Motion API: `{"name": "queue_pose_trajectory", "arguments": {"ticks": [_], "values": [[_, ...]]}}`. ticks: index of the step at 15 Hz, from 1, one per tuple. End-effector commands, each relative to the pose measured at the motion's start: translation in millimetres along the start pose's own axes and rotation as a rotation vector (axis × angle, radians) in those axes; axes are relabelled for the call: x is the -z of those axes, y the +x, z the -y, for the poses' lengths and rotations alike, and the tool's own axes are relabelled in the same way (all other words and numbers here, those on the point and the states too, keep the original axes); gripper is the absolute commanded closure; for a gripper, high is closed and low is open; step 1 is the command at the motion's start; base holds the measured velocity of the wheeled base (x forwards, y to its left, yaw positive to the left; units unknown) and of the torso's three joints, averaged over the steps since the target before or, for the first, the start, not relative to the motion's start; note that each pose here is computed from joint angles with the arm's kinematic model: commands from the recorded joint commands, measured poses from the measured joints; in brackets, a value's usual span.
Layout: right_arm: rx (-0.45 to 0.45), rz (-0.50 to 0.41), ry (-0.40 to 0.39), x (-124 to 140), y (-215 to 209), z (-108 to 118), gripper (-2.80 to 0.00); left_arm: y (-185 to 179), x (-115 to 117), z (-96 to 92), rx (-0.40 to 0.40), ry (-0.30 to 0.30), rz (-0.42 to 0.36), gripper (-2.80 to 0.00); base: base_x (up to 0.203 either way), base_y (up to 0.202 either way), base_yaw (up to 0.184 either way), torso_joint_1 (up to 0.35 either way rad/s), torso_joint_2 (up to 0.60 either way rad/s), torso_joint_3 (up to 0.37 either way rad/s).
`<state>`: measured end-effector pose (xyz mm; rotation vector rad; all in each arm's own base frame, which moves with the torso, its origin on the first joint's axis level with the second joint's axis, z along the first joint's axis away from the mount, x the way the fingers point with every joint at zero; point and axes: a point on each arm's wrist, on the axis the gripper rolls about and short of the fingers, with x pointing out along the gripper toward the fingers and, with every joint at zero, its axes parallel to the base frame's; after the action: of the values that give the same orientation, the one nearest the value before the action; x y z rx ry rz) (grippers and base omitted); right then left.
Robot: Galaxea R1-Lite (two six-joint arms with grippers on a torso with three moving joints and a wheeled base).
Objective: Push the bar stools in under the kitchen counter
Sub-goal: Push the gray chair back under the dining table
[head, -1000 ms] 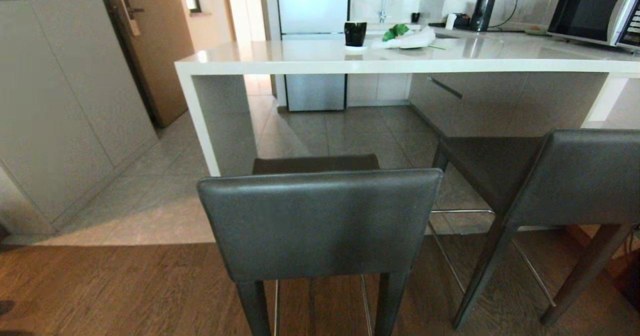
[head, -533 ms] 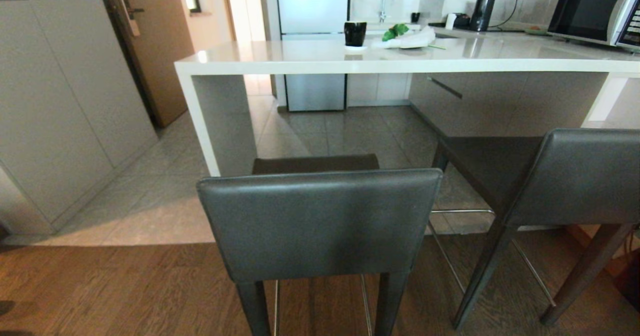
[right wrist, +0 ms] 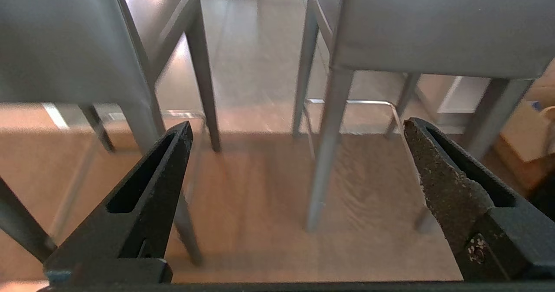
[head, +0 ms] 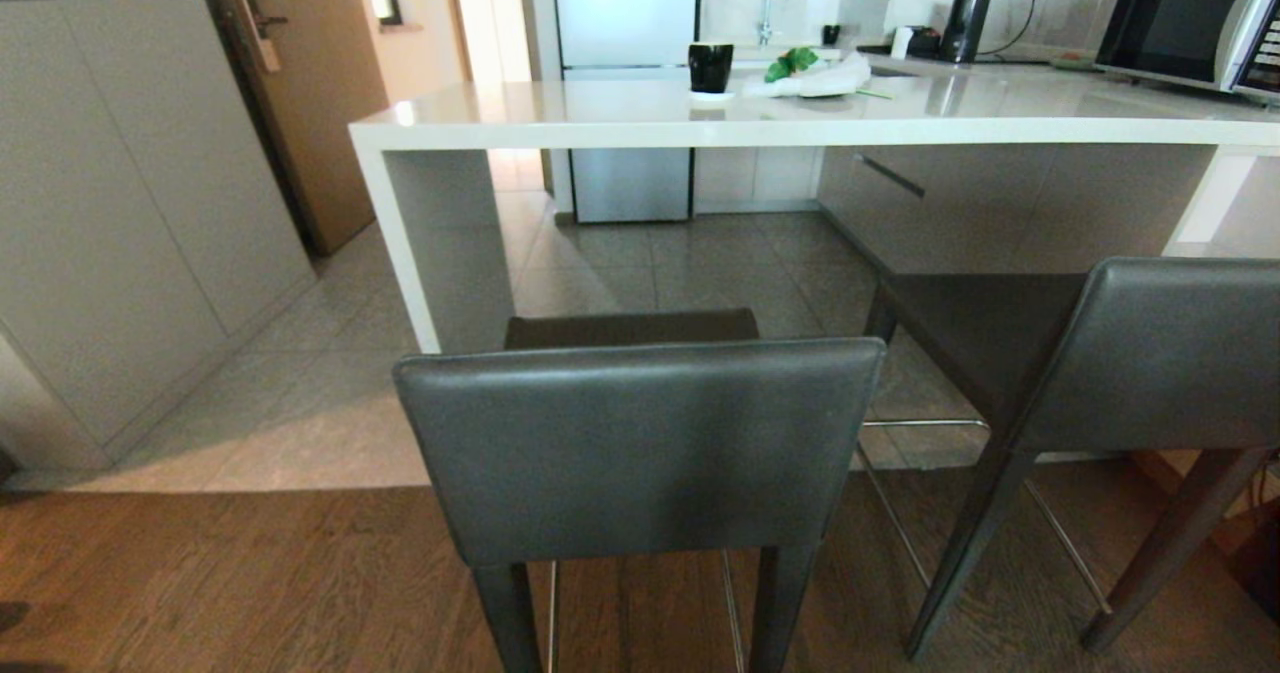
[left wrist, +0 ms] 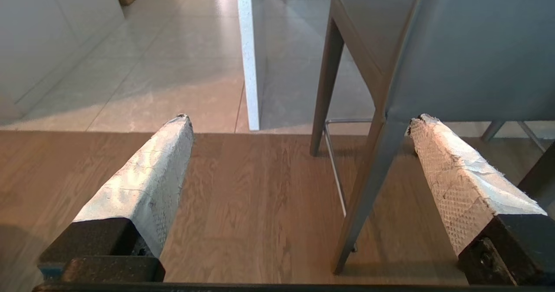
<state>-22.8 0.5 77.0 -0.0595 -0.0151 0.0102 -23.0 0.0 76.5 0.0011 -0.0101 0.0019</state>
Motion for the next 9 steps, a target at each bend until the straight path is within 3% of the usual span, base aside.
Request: {"name": "queue_pose_trajectory", "arguments": {"ticks": [1, 6, 9], "values": [[-0.005, -0.001, 0.013, -0.1, 0.1, -0.1, -2.8, -0.1, -0.1, 0.0, 0.005, 0.007, -0.005, -2.8, 0.0, 0.0, 0.0, 0.0, 0.0, 0.0], [-0.021, 0.0, -0.017, 0.0, 0.1, -0.3, -2.8, 0.3, -0.4, -0.1, -0.003, -0.029, 0.007, -2.8, 0.0, 0.0, 0.0, 0.0, 0.0, 0.0], [0.016, -0.017, 0.062, 1.5, 0.1, 0.4, -2.8, 0.3, -0.4, -0.1, -0.004, -0.029, 0.007, -2.8, 0.0, 0.0, 0.0, 0.0, 0.0, 0.0]]}}
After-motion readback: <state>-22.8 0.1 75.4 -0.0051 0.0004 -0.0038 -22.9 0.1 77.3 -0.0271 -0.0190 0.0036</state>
